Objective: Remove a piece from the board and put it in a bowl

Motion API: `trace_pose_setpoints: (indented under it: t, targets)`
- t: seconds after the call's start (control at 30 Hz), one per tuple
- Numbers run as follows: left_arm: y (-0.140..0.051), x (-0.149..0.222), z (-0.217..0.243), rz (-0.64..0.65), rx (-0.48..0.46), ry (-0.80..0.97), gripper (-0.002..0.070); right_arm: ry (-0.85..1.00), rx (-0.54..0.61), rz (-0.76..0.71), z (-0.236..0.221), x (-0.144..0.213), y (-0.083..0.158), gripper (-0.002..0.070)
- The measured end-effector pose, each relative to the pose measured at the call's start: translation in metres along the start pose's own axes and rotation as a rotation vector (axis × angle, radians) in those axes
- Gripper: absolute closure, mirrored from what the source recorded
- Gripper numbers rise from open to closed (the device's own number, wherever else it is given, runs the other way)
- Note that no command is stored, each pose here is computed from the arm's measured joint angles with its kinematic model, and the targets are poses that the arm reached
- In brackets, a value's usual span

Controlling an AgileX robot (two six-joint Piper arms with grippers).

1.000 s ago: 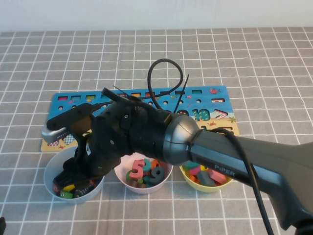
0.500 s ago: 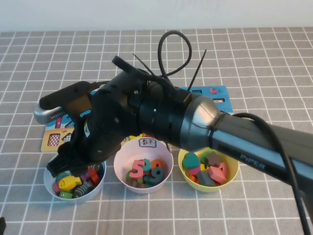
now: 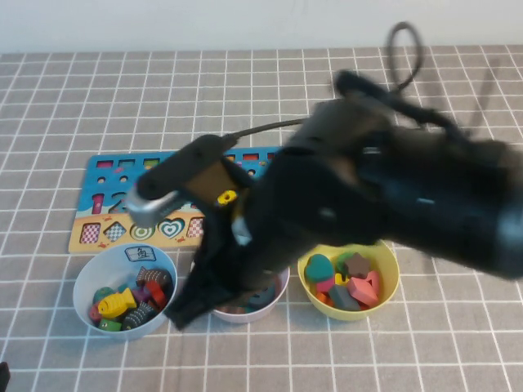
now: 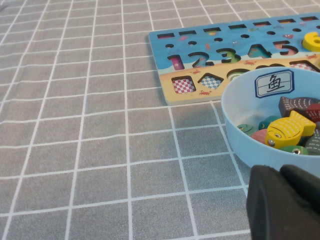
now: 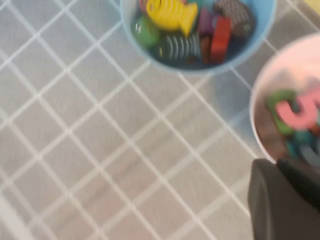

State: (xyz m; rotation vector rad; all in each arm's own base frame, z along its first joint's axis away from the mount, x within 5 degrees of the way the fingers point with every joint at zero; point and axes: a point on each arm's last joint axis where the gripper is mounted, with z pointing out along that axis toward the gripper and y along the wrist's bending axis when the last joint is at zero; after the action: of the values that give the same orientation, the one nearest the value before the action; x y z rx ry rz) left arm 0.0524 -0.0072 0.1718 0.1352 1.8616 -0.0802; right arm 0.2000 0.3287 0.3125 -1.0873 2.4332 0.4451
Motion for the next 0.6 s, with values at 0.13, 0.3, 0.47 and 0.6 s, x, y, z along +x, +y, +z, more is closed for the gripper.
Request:
trace_pose_setpoints:
  t: [0.13,0.3,0.47,0.6]
  targets:
    - [0.0,0.0,0.0,0.0,0.0,0.0,0.0673,-0.035,0.013,-0.039,-0.039,0.023,-0.005,0.069]
    - [0.0,0.0,0.0,0.0,0.0,0.0,0.0673,-0.065,0.033,-0.062,-0.072,0.059,-0.014,0.0691]
    - [0.0,0.0,0.0,0.0,0.0,0.0,0.0673,-0.074,0.045,-0.075,-0.1,0.093,-0.02,0.0691]
    - [0.0,0.0,0.0,0.0,0.0,0.0,0.0673,0.047,0.078,-0.076,-0.117,0.12,-0.027,0.0691]
